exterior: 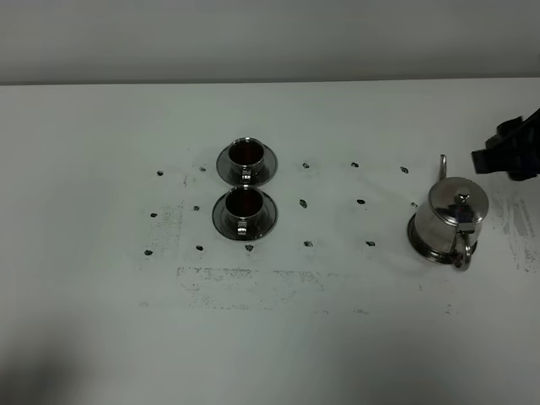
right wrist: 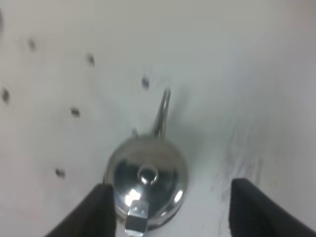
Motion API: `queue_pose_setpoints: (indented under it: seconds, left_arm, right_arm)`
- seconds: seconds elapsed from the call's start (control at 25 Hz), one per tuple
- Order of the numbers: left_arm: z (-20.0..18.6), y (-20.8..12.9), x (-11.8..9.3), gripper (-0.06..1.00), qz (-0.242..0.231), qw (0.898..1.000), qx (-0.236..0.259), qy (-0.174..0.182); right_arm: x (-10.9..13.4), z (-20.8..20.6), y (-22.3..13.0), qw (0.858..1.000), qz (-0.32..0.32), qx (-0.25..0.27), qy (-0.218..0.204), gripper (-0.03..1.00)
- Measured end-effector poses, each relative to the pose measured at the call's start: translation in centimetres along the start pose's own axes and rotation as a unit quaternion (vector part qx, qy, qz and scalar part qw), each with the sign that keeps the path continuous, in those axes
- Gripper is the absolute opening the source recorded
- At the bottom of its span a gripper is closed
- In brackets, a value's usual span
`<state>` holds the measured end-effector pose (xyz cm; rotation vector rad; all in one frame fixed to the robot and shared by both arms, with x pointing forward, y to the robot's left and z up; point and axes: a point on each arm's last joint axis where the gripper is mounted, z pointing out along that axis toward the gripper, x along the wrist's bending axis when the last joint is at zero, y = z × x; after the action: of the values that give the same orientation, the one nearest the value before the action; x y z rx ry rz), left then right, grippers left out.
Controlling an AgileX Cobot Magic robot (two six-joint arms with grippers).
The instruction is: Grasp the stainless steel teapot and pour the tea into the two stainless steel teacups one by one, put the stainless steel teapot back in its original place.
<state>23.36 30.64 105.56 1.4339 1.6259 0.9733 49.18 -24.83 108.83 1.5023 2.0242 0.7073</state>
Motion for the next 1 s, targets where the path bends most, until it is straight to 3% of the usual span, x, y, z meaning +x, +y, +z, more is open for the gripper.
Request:
queue_pose_setpoints:
  seconds: [0.16,0.52,0.84,1.0]
  left_arm:
    - [0.0,0.0,0.0,0.59,0.0,1.0,0.0,0.0]
    - [0.0,0.0,0.0,0.59,0.0,1.0,0.0,0.0]
    - [0.0,0.0,0.0,0.59,0.0,1.0,0.0,0.0]
    - [0.0,0.0,0.0,0.59,0.0,1.0,0.0,0.0]
  right_arm:
    - [-0.2,-4.7,-0.5,0.999,0.002,-0.037,-0.006,0.47]
    - [0.2,-10.5,-6.6,1.0,0.012,0.006,-0.002,0.38]
    - [1.0,-13.3,-13.9,0.997,0.021,-0.081,0.002,0.31]
    - [1.5,-13.8,-17.1,0.995,0.029,-0.097,0.013,0.28]
